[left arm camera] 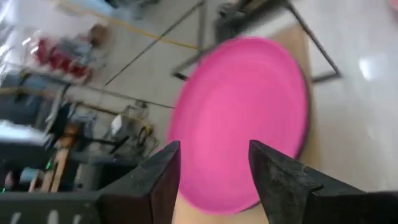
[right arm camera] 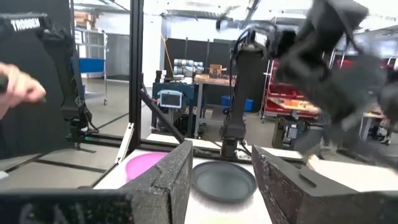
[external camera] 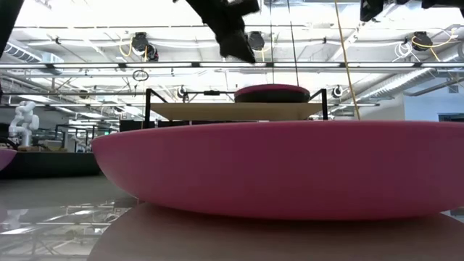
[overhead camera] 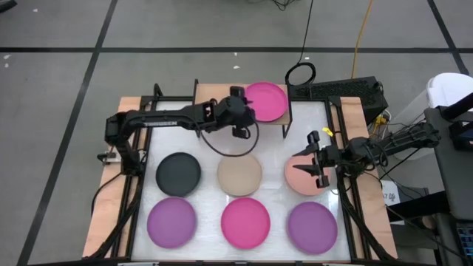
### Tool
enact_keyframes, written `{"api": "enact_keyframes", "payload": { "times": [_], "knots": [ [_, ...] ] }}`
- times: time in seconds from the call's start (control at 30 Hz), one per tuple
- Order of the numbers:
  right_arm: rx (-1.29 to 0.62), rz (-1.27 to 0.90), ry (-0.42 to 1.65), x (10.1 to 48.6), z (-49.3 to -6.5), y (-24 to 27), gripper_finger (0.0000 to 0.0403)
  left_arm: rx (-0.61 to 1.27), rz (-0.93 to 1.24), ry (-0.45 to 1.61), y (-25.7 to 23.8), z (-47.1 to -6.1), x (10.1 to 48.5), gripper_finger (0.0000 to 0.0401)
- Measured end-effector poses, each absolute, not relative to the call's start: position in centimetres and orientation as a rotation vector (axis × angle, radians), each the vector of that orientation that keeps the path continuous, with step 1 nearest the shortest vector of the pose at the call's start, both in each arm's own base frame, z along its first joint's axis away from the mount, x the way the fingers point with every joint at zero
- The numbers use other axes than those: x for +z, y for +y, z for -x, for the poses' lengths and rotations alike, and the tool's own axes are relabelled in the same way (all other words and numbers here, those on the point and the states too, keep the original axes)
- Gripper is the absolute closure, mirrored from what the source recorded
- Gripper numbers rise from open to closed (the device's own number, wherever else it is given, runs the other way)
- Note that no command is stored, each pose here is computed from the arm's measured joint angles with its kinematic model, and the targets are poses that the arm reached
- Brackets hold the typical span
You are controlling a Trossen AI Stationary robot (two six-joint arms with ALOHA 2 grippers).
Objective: Place and stack plates onto a shelf
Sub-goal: Stack the light orange plate on top of the pink plate on the shelf
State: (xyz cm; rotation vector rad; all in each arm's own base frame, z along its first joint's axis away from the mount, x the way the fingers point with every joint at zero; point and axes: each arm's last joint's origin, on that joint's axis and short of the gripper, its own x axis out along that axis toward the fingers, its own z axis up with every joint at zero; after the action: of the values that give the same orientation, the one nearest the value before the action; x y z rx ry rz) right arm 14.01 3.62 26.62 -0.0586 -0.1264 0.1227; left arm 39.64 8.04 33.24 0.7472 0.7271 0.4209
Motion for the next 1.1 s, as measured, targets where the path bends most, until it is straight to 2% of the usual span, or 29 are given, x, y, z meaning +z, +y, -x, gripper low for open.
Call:
{"api": "enact_keyframes", "payload": {
  "times": [0.23,0.4,0.53,0.73,0.93,1.1],
  "knots": [
    [0.127,-0.007,-0.027,25.7,-14.1,3.6,0.0257,0.458,-0.546,0.542,4.3,-34.9,39.1,0.0226],
    [0.126,-0.038,0.012,25.3,-14.1,3.6,0.0257,0.437,-0.45,0.421,1.9,-30.5,39.8,0.0266],
    [0.033,0.009,0.102,24.3,-14.4,3.5,0.0257,0.405,-0.348,0.296,0.0,-26.8,38.2,0.0287],
    [-0.06,0.052,0.208,23.6,-15.5,3.5,0.0257,0.325,-0.216,0.133,-2.6,-23.0,33.0,0.029],
    [-0.085,-0.012,0.412,22.4,-16.6,3.8,0.0257,0.339,-0.158,0.045,-3.9,-21.1,28.1,0.0291],
    [-0.141,-0.089,0.672,19.3,-16.7,4.3,0.0257,0.375,-0.171,0.016,-4.2,-20.6,26.9,0.0291]
  ]
}}
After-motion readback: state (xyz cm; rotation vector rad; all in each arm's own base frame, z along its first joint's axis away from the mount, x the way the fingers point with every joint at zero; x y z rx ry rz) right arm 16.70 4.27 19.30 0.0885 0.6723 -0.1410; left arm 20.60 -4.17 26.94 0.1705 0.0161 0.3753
